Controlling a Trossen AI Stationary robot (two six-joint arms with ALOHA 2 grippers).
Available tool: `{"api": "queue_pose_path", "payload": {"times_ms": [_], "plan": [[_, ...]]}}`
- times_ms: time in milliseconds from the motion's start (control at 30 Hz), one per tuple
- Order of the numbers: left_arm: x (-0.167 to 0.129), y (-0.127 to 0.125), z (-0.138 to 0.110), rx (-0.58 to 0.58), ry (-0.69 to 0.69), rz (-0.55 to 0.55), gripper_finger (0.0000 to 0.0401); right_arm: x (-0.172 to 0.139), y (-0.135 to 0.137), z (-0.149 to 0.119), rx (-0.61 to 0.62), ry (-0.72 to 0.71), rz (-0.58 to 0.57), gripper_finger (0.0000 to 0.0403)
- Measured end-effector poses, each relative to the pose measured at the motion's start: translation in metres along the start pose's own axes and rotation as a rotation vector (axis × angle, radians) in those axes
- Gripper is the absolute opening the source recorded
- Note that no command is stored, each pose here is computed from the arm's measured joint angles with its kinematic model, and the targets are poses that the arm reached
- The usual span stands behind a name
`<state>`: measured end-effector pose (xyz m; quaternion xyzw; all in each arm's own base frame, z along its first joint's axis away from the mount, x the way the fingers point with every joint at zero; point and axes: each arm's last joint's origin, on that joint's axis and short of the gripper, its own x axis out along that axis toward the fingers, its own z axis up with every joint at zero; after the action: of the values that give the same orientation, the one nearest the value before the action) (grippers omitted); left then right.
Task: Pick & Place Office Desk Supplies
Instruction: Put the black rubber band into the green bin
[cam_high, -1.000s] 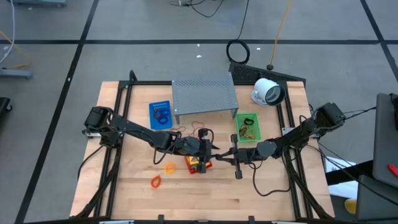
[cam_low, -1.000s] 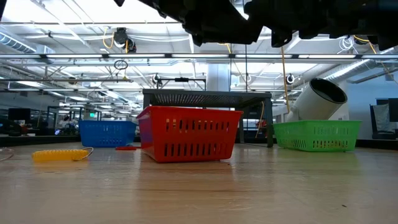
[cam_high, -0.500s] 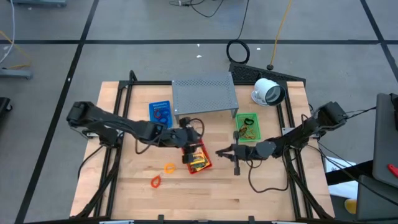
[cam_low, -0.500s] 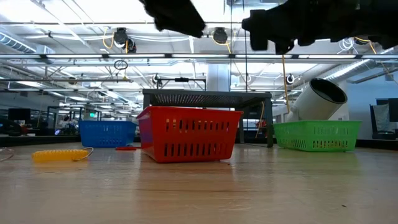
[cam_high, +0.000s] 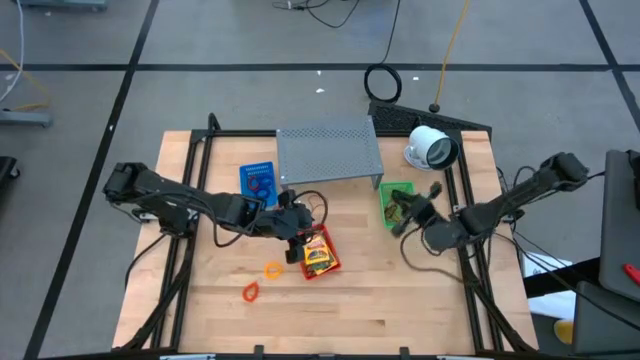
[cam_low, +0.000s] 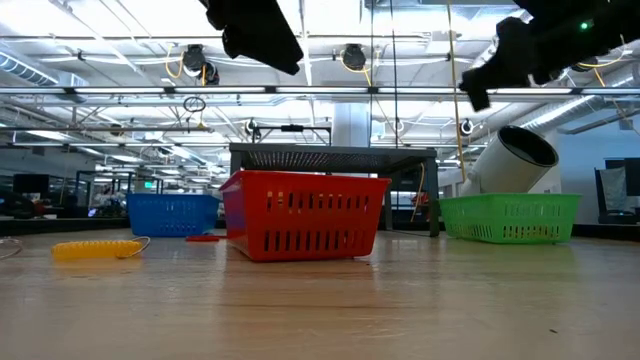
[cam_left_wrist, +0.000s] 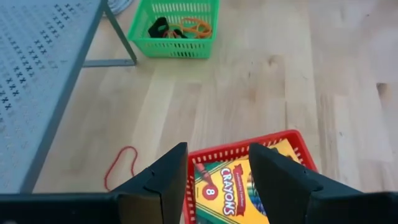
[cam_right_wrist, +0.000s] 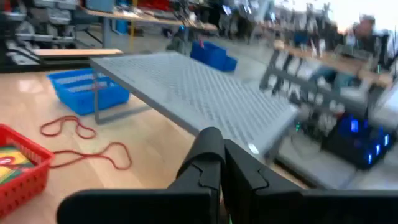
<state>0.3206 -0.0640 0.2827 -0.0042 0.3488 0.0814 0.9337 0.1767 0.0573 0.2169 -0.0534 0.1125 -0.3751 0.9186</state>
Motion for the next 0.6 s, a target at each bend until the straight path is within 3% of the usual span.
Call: {"api": "queue_pose_path", "payload": {"times_ms": [333, 600], "plan": [[0.000, 0.000, 0.001, -0.015, -0.014, -0.003, 0.0182, -0.001, -0.027, -0.025, 0.147, 0.152, -0.041, 0.0006], [0.000, -0.001, 0.004, -0.006, -0.042, -0.009, 0.0182, 0.011, -0.035, -0.049, 0.237, 0.299, -0.023, 0.0060]]}}
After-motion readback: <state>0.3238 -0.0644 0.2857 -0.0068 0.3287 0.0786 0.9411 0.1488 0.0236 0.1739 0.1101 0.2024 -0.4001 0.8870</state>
